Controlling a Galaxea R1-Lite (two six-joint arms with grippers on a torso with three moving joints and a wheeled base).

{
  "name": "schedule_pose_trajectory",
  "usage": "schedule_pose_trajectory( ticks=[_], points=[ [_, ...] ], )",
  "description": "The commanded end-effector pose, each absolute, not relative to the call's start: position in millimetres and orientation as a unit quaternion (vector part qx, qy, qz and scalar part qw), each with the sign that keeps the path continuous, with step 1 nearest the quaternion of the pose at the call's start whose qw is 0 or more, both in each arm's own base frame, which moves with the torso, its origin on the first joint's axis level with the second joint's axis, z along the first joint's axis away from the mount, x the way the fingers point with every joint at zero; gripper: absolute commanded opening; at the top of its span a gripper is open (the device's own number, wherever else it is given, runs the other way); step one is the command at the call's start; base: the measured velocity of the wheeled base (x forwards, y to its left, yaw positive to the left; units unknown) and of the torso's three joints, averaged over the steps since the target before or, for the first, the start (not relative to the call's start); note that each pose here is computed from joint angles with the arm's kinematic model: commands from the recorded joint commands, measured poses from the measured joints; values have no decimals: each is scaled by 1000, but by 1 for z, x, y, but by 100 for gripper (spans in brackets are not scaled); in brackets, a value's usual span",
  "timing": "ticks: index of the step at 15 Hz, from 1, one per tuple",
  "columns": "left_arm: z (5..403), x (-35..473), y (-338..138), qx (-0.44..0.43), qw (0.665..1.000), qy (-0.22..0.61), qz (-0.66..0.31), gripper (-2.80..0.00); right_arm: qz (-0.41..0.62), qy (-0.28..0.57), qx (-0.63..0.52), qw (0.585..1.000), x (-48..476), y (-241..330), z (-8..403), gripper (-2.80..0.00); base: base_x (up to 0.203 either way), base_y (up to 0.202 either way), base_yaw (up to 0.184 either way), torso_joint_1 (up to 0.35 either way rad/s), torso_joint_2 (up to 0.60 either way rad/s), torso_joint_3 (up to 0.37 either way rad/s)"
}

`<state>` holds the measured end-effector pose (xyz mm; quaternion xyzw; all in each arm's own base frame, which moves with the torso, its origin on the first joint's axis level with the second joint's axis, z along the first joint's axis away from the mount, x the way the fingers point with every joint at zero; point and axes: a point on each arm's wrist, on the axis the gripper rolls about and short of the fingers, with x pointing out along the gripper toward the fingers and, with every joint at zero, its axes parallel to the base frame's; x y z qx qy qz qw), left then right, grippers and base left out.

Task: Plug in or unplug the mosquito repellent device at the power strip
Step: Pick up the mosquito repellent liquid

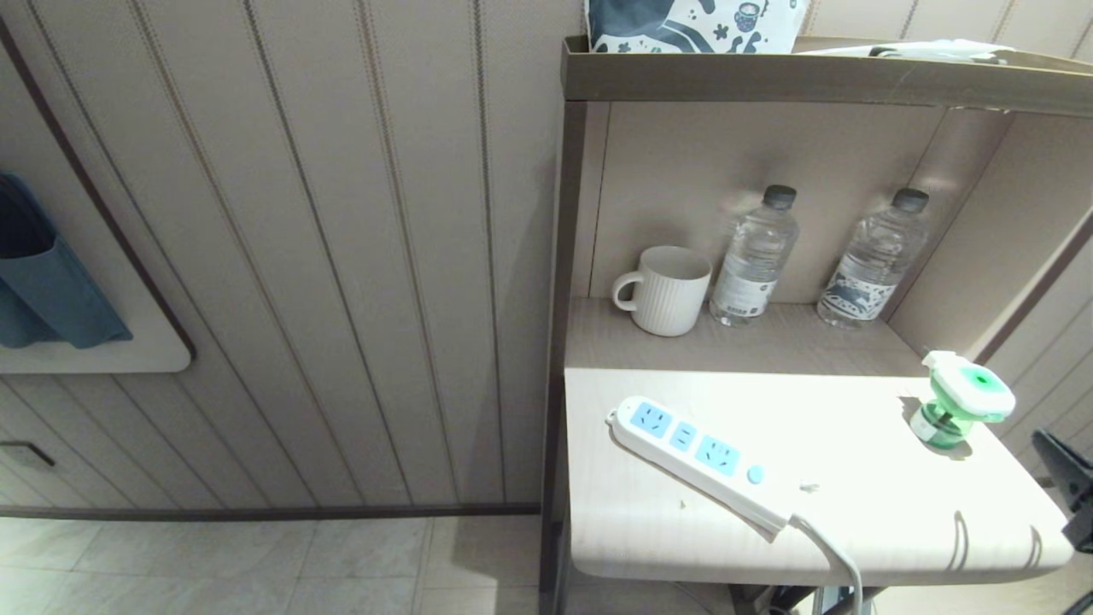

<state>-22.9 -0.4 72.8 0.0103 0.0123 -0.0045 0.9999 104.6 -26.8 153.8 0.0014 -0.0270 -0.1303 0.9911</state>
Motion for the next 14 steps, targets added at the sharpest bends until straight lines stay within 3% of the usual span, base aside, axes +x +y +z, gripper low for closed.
schedule_pose_trajectory(
  ticks=[1, 6, 14],
  points=[
    [73, -23, 0, 11, 1000, 13, -5, -280, -135, -14, 3, 991, 114, -30, 149, 0, 0, 0, 0, 0, 0, 0],
    [73, -23, 0, 11, 1000, 13, -5, -280, -153, -42, -7, 987, 132, -40, 152, 0, 0, 0, 0, 0, 0, 0],
    [73, -23, 0, 11, 1000, 13, -5, -280, -148, -19, -7, 989, 136, -40, 145, 0, 0, 0, 0, 0, 0, 0]
  ],
)
